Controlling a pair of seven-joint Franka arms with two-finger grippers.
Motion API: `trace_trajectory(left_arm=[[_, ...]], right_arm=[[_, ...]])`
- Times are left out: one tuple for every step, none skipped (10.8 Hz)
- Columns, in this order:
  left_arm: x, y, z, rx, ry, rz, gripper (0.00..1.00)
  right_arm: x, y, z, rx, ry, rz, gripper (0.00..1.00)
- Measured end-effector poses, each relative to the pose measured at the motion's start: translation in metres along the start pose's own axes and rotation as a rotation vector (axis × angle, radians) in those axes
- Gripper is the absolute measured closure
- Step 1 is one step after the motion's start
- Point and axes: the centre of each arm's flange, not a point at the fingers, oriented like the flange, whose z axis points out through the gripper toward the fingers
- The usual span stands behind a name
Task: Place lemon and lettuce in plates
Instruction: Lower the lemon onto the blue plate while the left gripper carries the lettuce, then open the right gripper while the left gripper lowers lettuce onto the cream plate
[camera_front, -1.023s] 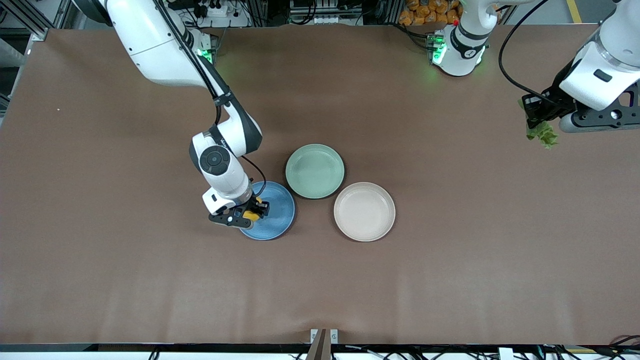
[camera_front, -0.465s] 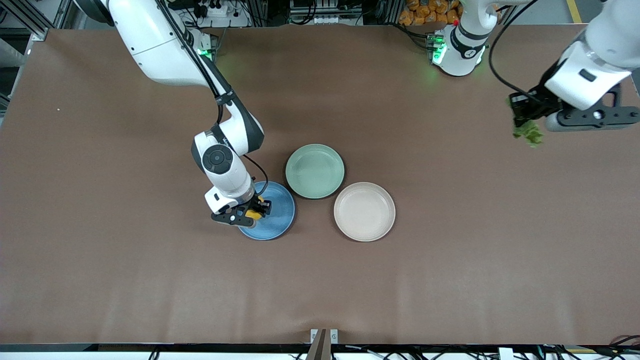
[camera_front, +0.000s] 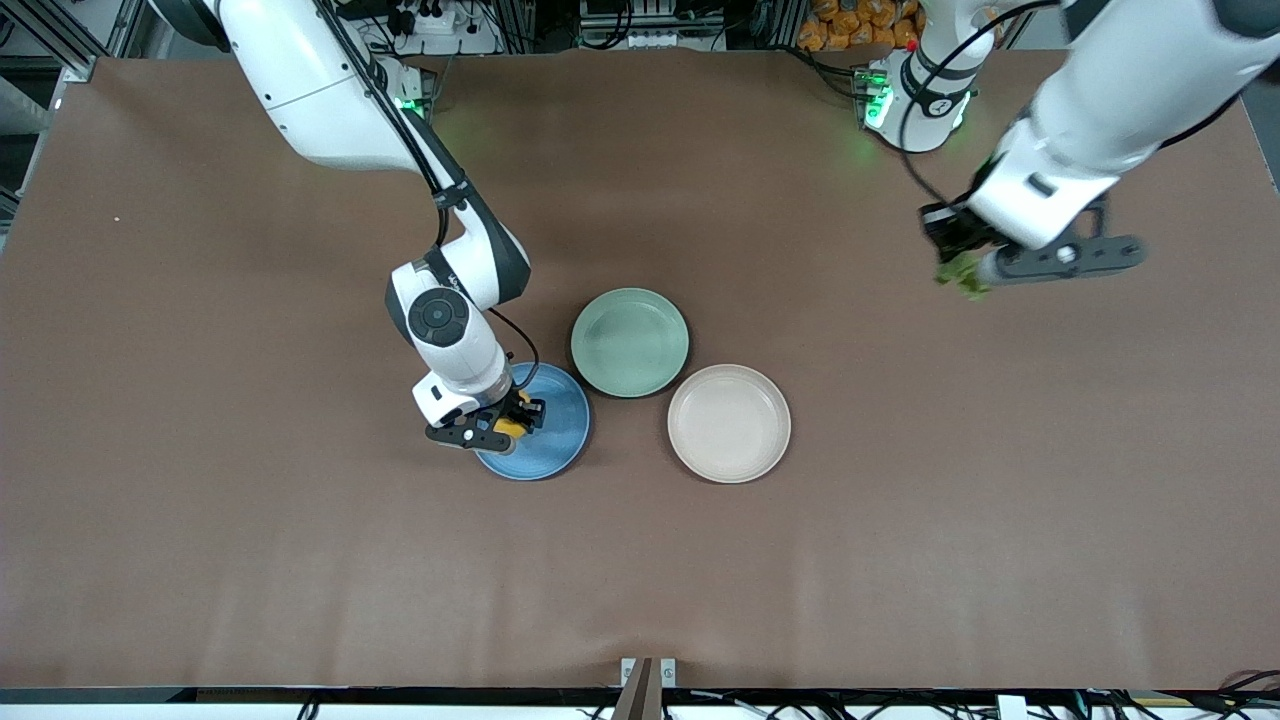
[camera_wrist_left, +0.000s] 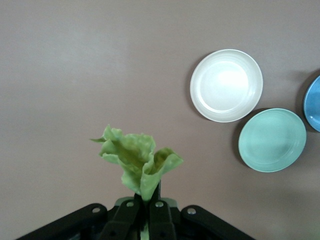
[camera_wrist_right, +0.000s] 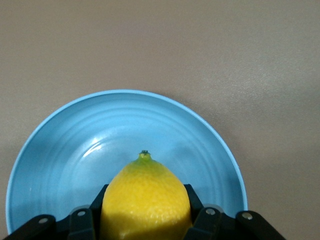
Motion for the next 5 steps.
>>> trace_trajectory(left_arm=[[0.006,0.019,0.02,-0.011,-0.011,-0.015,0.96],[0.01,0.036,0.038,-0.022,-0.019,-0.027,0.96],[0.012,0.053,0.054,-0.032,-0.025,-0.036,0.96],[0.014,0.068,0.07,-0.041,-0.029,-0.042,0.96],[0.017,0.081,0.086,-0.051,-0.032,-0.047,0.96]], right_arm=[[0.0,0.0,0.0,0.0,0.0,0.0,0.35],[0.0,0.0,0.0,-0.001,0.0,0.0,0.3],[0.0,0.0,0.0,0.0,0.0,0.0,0.19],[0.0,0.0,0.0,0.0,0.001,0.0,0.05],[0.001,0.0,0.0,0.0,0.001,0.0,0.0]])
